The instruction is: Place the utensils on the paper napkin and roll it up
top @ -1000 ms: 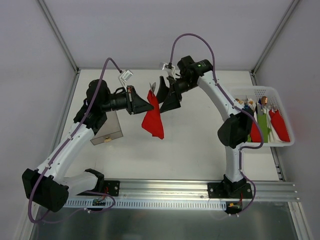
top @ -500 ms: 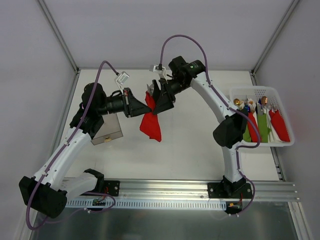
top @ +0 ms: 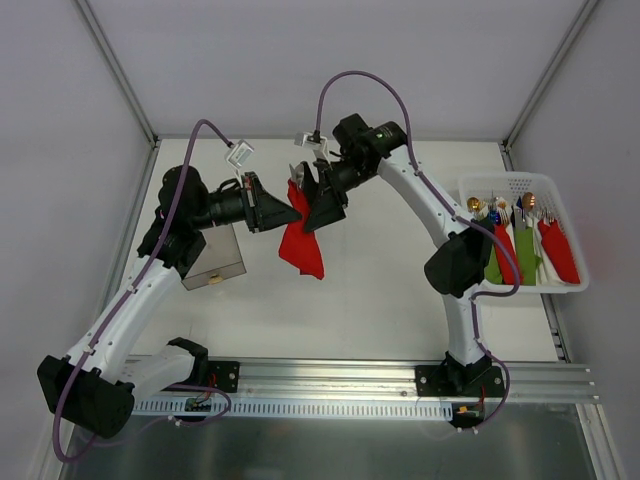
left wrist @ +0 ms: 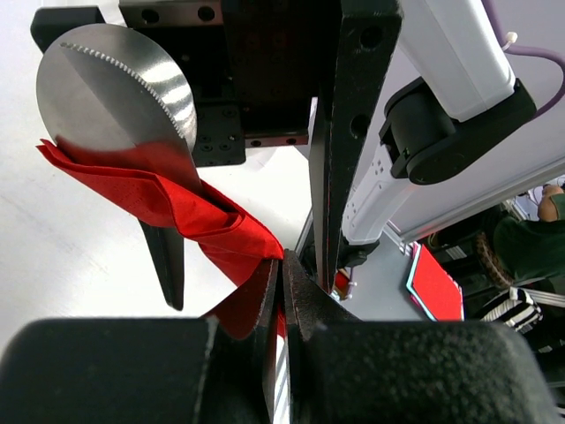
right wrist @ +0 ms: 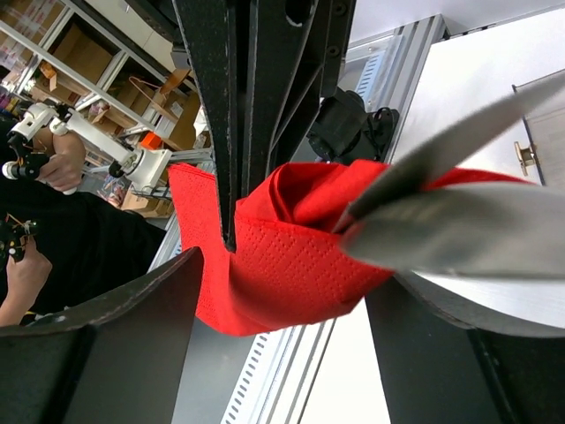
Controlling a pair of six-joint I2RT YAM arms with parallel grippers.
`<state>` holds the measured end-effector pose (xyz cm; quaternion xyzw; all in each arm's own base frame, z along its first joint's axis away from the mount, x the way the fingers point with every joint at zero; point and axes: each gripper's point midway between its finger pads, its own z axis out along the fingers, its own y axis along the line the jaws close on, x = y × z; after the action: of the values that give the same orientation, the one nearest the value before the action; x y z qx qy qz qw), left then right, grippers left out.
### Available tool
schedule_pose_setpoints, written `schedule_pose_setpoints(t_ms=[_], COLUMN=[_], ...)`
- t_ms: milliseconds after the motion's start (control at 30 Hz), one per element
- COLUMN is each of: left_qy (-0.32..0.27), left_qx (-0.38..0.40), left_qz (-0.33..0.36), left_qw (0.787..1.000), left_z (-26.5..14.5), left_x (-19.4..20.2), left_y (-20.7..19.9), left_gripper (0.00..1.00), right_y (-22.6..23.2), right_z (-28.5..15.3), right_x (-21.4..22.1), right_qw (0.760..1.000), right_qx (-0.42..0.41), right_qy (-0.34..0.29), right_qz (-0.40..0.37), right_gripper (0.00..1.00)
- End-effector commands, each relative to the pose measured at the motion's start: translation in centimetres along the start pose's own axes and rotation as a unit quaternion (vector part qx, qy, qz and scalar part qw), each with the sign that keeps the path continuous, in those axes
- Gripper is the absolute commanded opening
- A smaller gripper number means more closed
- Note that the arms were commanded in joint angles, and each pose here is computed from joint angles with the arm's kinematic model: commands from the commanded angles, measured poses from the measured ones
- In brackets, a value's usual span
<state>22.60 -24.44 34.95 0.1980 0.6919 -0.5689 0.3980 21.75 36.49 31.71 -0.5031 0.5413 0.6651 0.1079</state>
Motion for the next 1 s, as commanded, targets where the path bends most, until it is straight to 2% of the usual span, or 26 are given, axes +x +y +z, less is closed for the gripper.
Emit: schedule_pose_setpoints(t_ms=[0, 167, 300, 500, 533, 600, 633, 667, 767, 867, 900, 933, 967], left_qy=[-0.035, -0.035, -0.034, -0.038, -0.04, -0.043, -0.045, -0.048, -0.059, -0.071, -0.08, -0.09, -0.1], left_qx=[0.04, 0.039, 0.038, 0.035, 0.035, 0.033, 0.031, 0.027, 0.007, -0.029, -0.042, -0.064, -0.075], left_qz=[0.049, 0.046, 0.042, 0.043, 0.044, 0.047, 0.047, 0.047, 0.046, 0.037, 0.033, 0.023, 0.02], left_qw=[0.997, 0.998, 0.998, 0.998, 0.998, 0.997, 0.997, 0.997, 0.997, 0.996, 0.995, 0.994, 0.992], left_z=[-0.7, -0.8, -0.9, -1.2, -1.2, -1.4, -1.4, -1.4, -1.6, -2.5, -2.8, -3.6, -4.1], left_x=[-2.6, -2.4, -2.1, -2.0, -2.1, -2.2, -2.3, -2.5, -3.0, -3.8, -4.2, -4.6, -5.2], left_y=[-2.9, -2.8, -2.6, -2.5, -2.5, -2.5, -2.5, -2.3, -1.7, -0.3, 0.1, 1.1, 1.4], left_gripper=[0.0, 0.0, 0.0, 0.0, 0.0, 0.0, 0.0, 0.0, 0.0, 0.26, 0.47, 0.57, 0.62], right_y=[6.0, 6.3, 6.8, 7.1, 7.0, 7.0, 7.0, 6.9, 7.0, 6.7, 6.3, 6.2, 6.2], right_z=[0.4, 0.4, 0.3, 0.2, 0.2, 0.2, 0.3, 0.3, 0.4, 0.3, 0.3, 0.3, 0.3], right_x=[-1.0, -1.3, -1.9, -2.3, -2.3, -2.4, -2.4, -2.4, -2.6, -2.9, -2.9, -3.0, -3.2], right_qw=[0.986, 0.987, 0.989, 0.988, 0.988, 0.988, 0.988, 0.987, 0.987, 0.986, 0.985, 0.984, 0.984], right_qx=[-0.071, -0.071, -0.073, -0.074, -0.074, -0.075, -0.075, -0.075, -0.077, -0.077, -0.077, -0.077, -0.076], right_qy=[-0.038, -0.038, -0.036, -0.034, -0.034, -0.033, -0.033, -0.032, -0.03, -0.028, -0.028, -0.027, -0.027], right_qz=[0.144, 0.14, 0.124, 0.127, 0.129, 0.133, 0.133, 0.136, 0.139, 0.148, 0.151, 0.161, 0.161], right_gripper=[0.73, 0.63, 0.45, 0.31, 0.24, 0.16, 0.06, 0.0, 0.0, 0.0, 0.0, 0.0, 0.0])
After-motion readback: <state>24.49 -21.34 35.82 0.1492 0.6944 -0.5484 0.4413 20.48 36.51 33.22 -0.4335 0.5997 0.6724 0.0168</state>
